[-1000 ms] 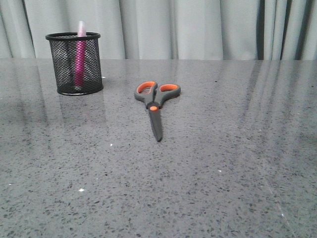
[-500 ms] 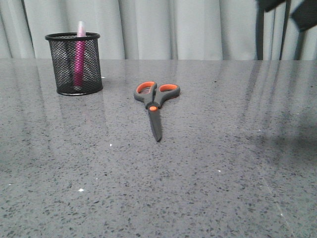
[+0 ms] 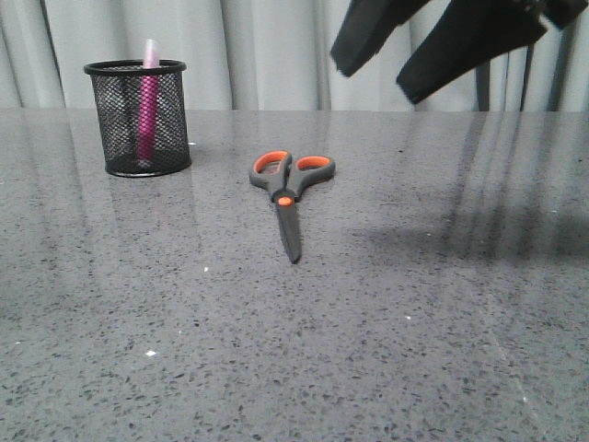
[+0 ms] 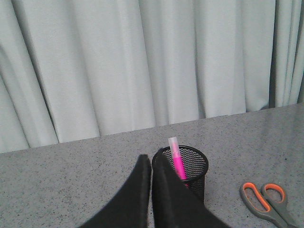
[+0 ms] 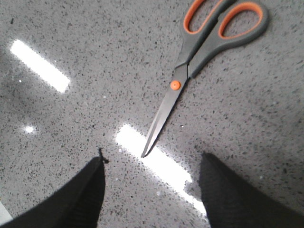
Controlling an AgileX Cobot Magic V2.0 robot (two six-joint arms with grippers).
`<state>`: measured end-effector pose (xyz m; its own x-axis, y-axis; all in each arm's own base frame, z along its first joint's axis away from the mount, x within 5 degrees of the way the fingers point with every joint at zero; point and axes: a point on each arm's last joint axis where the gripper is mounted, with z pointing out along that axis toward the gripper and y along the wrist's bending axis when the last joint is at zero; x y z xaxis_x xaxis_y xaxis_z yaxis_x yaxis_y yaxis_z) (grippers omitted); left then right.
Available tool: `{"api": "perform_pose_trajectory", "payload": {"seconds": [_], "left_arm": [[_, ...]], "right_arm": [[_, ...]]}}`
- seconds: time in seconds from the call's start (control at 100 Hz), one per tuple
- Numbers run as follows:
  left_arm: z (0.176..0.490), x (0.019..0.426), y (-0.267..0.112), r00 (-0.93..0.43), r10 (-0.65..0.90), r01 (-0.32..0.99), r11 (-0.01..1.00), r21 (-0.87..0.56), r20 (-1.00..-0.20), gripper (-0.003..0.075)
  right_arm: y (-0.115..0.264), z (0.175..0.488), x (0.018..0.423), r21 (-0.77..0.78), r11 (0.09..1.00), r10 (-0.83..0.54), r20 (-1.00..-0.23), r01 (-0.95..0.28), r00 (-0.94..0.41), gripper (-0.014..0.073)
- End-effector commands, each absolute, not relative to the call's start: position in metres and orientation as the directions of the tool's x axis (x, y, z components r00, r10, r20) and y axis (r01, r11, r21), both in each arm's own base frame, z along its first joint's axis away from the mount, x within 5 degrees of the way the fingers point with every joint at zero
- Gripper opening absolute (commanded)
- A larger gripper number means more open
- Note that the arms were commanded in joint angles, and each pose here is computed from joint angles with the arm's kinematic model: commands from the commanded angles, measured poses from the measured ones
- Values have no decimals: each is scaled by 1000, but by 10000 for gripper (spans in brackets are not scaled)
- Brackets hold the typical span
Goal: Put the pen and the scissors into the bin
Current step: 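Move the right gripper over the scissors and lower it, then close the right gripper on the scissors near the pivot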
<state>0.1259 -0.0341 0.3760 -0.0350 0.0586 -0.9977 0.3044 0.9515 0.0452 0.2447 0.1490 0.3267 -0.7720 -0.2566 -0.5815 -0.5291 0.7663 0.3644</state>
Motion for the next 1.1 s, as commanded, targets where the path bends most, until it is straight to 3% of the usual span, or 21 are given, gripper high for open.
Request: {"api": "perform_pose_trajectory", "payload": {"seconds": [0.0,0.16,0.41,0.62,1.09], "left_arm": [[390,125,-30,36,11,266,964,20,-999,-22],[390,125,-30,36,11,266,964,20,-999,-22],[390,125,-30,36,11,266,964,20,-999,-22],[390,125,-30,34,12,267,963,20,-999,-22],[390,125,-31,33,12,268,963,20,-999,-22]], "right_arm": [[153,343,247,391,746,-206,-633,-538,-746,400],[168,345,250,375,759,-223,-619,-533,-753,400],[200,340,269,164,872,-313,-537,-461,-784,400],[223,326,302,162,903,-299,-425,-397,-855,400],[247,310,347,103,947,-250,-362,-305,-898,400]]}}
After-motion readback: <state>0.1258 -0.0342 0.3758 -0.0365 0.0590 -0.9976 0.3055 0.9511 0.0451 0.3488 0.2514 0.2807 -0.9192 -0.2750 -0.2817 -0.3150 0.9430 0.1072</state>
